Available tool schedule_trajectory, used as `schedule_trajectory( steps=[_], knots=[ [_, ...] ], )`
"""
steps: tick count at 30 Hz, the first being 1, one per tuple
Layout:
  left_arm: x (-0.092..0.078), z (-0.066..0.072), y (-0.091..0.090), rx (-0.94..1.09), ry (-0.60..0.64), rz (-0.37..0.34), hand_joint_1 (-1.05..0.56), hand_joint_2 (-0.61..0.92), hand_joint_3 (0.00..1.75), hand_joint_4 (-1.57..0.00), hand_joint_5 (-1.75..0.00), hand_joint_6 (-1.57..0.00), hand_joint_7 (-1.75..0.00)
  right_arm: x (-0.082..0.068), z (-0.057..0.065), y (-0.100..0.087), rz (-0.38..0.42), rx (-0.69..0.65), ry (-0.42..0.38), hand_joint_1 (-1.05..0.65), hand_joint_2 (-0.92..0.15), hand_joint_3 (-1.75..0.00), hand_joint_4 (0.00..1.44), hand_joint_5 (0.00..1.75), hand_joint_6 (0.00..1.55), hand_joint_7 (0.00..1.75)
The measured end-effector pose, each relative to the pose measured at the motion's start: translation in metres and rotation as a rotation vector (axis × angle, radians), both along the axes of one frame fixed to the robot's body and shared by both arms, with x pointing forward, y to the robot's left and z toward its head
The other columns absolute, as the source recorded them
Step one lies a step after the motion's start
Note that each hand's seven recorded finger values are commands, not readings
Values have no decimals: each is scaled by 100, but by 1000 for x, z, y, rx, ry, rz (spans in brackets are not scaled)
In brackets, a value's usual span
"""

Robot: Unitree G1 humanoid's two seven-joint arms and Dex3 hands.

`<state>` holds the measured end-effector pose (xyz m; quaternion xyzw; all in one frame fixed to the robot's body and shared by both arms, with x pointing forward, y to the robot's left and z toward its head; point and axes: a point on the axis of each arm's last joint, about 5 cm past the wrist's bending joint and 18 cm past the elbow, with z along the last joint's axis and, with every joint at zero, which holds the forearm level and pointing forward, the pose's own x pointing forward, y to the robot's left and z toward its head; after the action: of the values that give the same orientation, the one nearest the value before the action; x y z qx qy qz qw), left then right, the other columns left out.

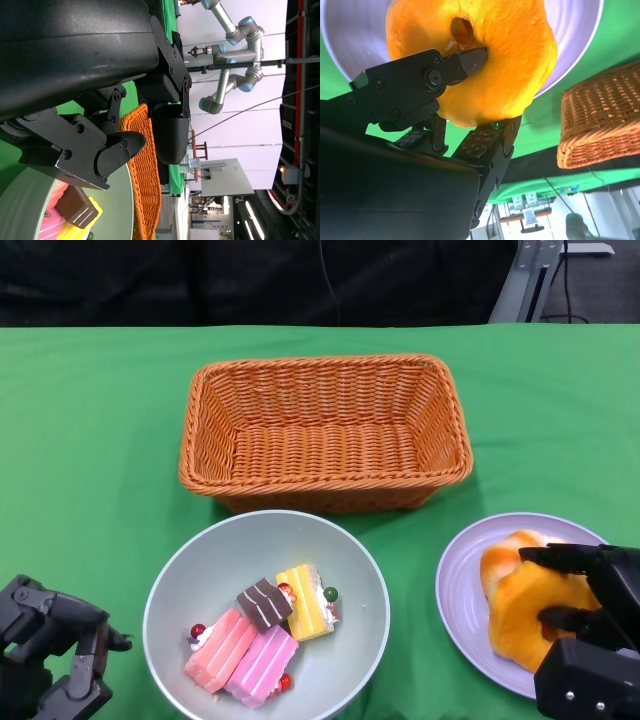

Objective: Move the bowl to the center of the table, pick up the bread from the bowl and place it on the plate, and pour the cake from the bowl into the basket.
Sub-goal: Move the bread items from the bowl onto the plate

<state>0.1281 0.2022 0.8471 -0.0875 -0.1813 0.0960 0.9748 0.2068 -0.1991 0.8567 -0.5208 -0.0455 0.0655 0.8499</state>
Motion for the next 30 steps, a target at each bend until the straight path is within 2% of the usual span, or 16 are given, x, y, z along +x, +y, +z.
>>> schedule_trajectory(
  steps=[2,5,11,19,23,28,30],
  knots=[
    [0,0,0,0,0,0,2,62,98,-80,-144,-79,-124,-1,2,-1,14,-26,20,-22,-92,0,77,8,70,0],
    [0,0,0,1,0,1,2,61,100,-80,-145,-78,-125,-3,4,-1,15,-44,41,-24,-92,0,68,1,62,0],
    [0,0,0,0,-1,1,1,60,101,-78,-146,-78,-125,-7,6,0,1,-58,63,-27,-91,-1,55,0,55,0],
    [0,0,0,1,3,5,-1,61,97,-79,-144,-78,-122,-10,2,-1,-21,-64,74,-32,-87,0,17,0,30,0],
    [0,0,-1,-4,2,8,1,61,100,-79,-145,-78,-122,-12,1,0,-35,-91,82,-34,-85,0,13,0,27,0],
    [0,0,-1,-5,1,8,1,62,99,-78,-145,-77,-123,-15,-2,1,-47,-99,67,-42,-85,0,0,0,19,0],
    [0,0,-1,-7,1,9,1,63,96,-77,-145,-77,-124,-16,-4,1,-55,-103,58,-45,-84,0,0,0,11,0]
  ],
)
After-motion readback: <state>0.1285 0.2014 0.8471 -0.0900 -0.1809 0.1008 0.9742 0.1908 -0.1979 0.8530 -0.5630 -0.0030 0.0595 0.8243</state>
